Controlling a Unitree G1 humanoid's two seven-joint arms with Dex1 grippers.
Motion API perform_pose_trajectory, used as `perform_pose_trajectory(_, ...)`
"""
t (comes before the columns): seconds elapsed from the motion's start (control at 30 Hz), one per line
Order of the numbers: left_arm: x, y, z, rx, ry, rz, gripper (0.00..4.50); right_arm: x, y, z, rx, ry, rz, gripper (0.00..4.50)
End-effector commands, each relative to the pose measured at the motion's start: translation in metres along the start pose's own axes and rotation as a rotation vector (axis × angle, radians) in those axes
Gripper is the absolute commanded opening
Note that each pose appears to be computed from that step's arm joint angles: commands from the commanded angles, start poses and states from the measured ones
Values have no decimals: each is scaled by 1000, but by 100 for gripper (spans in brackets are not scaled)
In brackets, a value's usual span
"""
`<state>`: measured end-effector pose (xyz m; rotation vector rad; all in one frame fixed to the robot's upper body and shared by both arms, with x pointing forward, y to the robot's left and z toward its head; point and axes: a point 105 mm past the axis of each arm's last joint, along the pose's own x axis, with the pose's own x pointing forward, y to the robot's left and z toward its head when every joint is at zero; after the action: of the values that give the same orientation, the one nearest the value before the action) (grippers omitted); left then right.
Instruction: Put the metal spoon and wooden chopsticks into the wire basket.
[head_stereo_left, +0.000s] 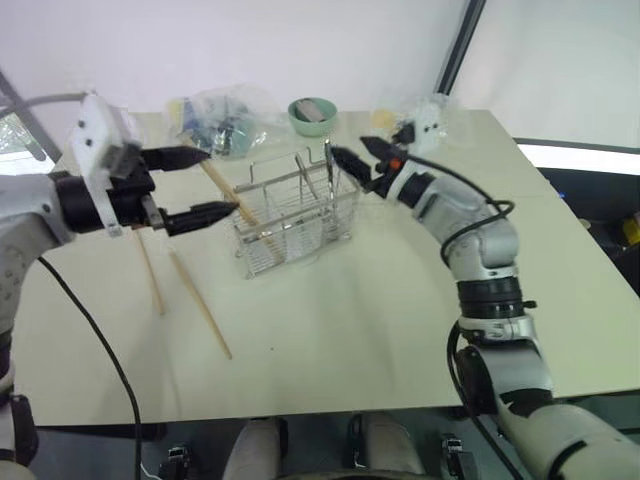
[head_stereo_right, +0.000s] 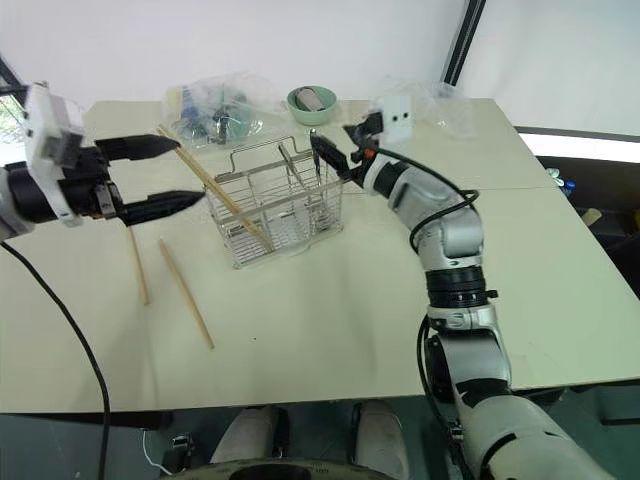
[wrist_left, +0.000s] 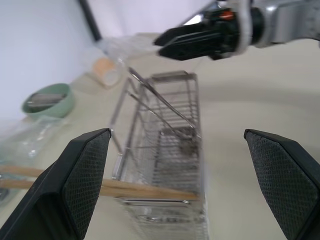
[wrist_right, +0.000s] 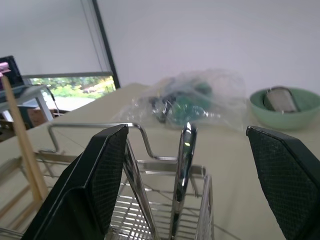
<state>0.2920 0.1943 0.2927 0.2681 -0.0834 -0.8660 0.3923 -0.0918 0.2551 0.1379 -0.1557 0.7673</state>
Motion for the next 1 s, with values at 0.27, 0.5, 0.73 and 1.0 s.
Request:
perform_pose_trajectory(0.27,-59,80,1,-270,-70,614,450,-97,59,45,-192,117,537,397)
perform_pose_trajectory(0.5,-80,101,-106,-437,406,956,450,-129,72,9,-183,253,594,397)
perform_pose_trajectory(0.73,-54,114,-147,-510,542,1061,450,-127,76,0,-170,251,564,397)
perform_pose_trajectory(1.0,-28,124,-186,-758,562,1175,450,-131,79,-6,-139,237,502,397)
